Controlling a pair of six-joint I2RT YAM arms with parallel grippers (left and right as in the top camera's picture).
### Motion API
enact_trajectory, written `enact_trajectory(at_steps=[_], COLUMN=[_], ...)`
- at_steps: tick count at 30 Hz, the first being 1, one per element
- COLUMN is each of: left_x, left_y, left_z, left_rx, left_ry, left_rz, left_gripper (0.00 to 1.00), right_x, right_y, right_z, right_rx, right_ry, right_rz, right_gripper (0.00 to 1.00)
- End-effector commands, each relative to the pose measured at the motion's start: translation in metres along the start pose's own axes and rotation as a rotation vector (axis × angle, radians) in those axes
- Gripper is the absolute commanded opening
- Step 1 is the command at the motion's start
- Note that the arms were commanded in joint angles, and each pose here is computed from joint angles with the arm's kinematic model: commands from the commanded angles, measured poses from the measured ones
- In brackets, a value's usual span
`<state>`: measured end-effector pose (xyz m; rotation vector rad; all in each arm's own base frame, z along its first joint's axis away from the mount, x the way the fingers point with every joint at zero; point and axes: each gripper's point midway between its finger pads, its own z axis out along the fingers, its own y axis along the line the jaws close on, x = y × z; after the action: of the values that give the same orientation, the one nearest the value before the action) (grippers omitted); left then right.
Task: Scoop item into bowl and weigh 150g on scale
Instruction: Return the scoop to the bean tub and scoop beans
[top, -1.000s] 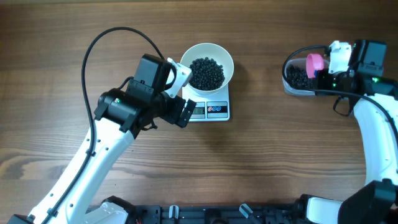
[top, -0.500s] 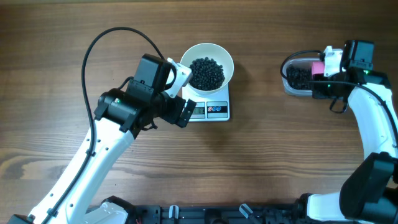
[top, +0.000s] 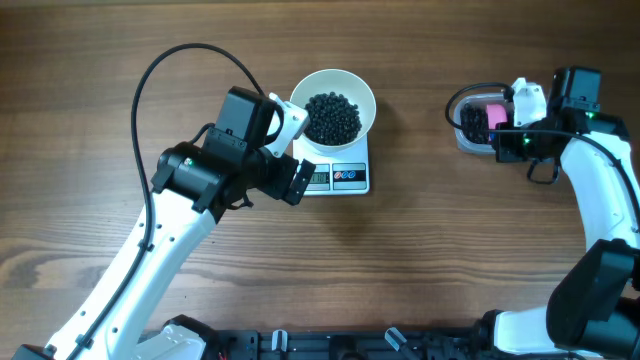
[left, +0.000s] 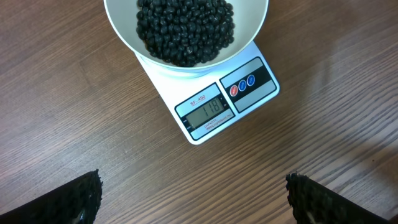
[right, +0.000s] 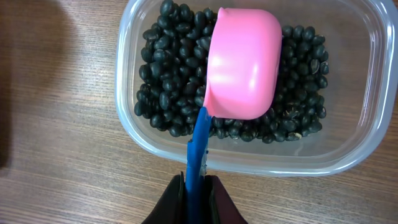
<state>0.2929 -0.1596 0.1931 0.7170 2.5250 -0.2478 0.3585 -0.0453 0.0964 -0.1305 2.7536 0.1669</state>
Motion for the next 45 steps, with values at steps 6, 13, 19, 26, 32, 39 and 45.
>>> enact_trajectory(at_steps=[6, 13, 19, 26, 32, 39, 45], left_x=[0.002, 0.002, 0.002, 0.002, 0.002, 0.002, 0.002], left_y=[-0.003, -0.003, -0.003, -0.003, -0.003, -0.003, -0.003], left_z=[0.002, 0.002, 0.002, 0.002, 0.002, 0.002, 0.002], left_rx=[0.017, 0.017, 0.017, 0.017, 0.017, 0.017, 0.017], left_ry=[0.006, 0.006, 0.006, 0.006, 0.006, 0.006, 0.006], left_rz=[-0.009, -0.009, -0.008, -0.008, -0.008, -0.009, -0.009], left_gripper=[1.0, 1.0, 1.0, 1.0, 1.0, 1.0, 1.0], right_x=[-0.001, 0.005, 0.003, 0.004, 0.001, 0.003, -0.002], right_y=[0.019, 0.023, 0.025, 0.015, 0.011, -0.004, 0.001], right_z=[-0.008, -0.01, -0.012, -0.014, -0.019, -0.023, -0.028], right_rx=[-0.268, -0.302, -0.324, -0.326, -0.387, -0.39, -0.444], right_ry=[-0.07, -0.054, -0.059, -0.068, -0.102, -0.115, -0.133], right_rz=[0.006, 0.022, 0.055, 0.12, 0.187, 0.295, 0.347], right_gripper=[0.04, 0.04, 0.04, 0.04, 0.04, 0.04, 0.04])
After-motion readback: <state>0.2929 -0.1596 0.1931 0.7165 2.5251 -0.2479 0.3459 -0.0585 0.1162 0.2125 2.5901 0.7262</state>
